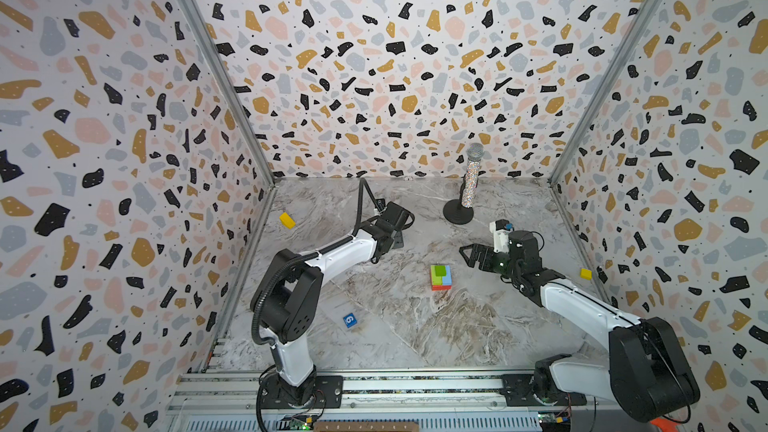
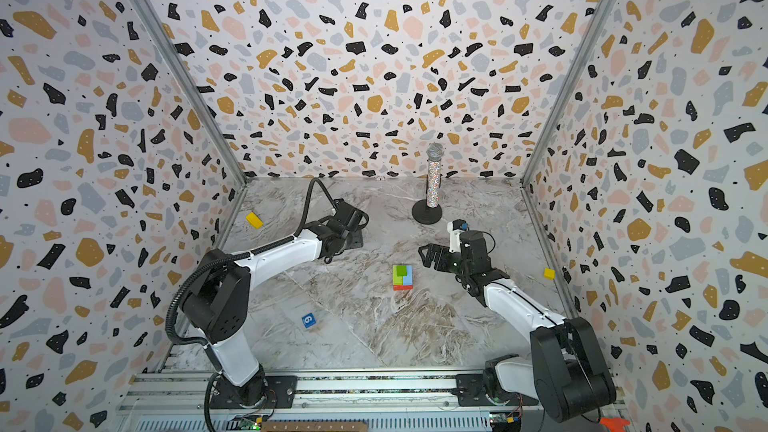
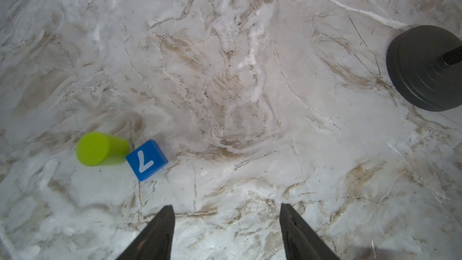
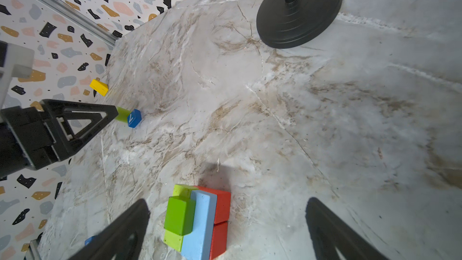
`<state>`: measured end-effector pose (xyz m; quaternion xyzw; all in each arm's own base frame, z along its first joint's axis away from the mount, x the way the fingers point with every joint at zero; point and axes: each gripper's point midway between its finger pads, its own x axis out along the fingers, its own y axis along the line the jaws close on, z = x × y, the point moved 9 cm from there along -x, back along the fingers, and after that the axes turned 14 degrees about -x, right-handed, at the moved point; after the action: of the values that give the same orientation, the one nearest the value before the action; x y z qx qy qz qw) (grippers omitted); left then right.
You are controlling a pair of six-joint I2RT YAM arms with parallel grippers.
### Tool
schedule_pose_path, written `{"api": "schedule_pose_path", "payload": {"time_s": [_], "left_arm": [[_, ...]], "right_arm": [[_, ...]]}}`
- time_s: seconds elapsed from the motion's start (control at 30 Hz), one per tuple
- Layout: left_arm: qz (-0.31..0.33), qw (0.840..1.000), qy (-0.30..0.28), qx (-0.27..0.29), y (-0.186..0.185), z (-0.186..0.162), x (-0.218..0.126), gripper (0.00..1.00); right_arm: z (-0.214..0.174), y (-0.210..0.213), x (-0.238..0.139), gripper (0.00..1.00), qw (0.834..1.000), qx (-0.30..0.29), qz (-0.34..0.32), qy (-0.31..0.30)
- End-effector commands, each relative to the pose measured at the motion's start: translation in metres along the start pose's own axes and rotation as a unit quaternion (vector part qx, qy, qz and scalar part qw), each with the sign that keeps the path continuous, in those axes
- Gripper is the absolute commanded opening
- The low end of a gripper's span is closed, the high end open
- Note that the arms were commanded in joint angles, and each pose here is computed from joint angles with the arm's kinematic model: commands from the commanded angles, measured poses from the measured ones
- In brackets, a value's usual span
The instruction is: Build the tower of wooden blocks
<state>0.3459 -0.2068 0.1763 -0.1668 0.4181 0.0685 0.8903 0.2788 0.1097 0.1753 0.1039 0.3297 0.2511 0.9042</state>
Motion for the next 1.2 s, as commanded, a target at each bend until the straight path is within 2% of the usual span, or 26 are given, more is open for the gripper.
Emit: {"api": "schedule_pose_path", "payload": {"time_s": [0.0,0.13,0.23,0.27,0.43,0.67,0.87,0.97,1.07,1.17], "left_arm": [[-0.016,0.999,-0.031,-0.005,0.0,0.006,-0.004,0.73],[-0.018,0.999,-0.037,0.005,0.002,0.005,-0.004,0.8],[-0.03,0.999,-0.041,0.004,0.004,0.002,-0.006,0.83],[-0.037,0.998,-0.042,0.0,0.005,0.001,-0.008,0.84],[-0.078,0.996,-0.039,-0.001,0.008,-0.008,-0.017,0.96],[-0.102,0.993,-0.059,0.018,0.015,-0.03,-0.042,0.98],[-0.126,0.989,-0.063,0.032,0.022,-0.046,-0.056,0.98],[-0.136,0.988,-0.062,0.035,0.024,-0.054,-0.058,0.99],[-0.144,0.987,-0.057,0.037,0.024,-0.059,-0.057,0.99],[-0.15,0.986,-0.053,0.041,0.021,-0.063,-0.056,0.99]], "right_arm": [[0.015,-0.001,-0.002,0.99,0.999,-0.02,-0.023,-0.008],[0.02,-0.013,-0.004,0.99,0.996,-0.019,-0.087,0.006],[0.025,-0.039,-0.011,0.99,0.994,0.033,-0.103,0.01],[0.028,-0.05,-0.015,0.96,0.993,0.052,-0.109,0.008],[0.047,-0.093,-0.041,0.94,0.975,0.087,-0.205,0.013],[0.054,-0.149,-0.066,0.94,0.938,0.14,-0.314,0.042],[0.051,-0.178,-0.067,0.93,0.903,0.148,-0.394,0.084],[0.041,-0.194,-0.07,0.93,0.89,0.166,-0.414,0.099],[0.036,-0.205,-0.078,0.98,0.874,0.168,-0.445,0.103],[0.035,-0.213,-0.088,0.99,0.866,0.172,-0.46,0.097]]}}
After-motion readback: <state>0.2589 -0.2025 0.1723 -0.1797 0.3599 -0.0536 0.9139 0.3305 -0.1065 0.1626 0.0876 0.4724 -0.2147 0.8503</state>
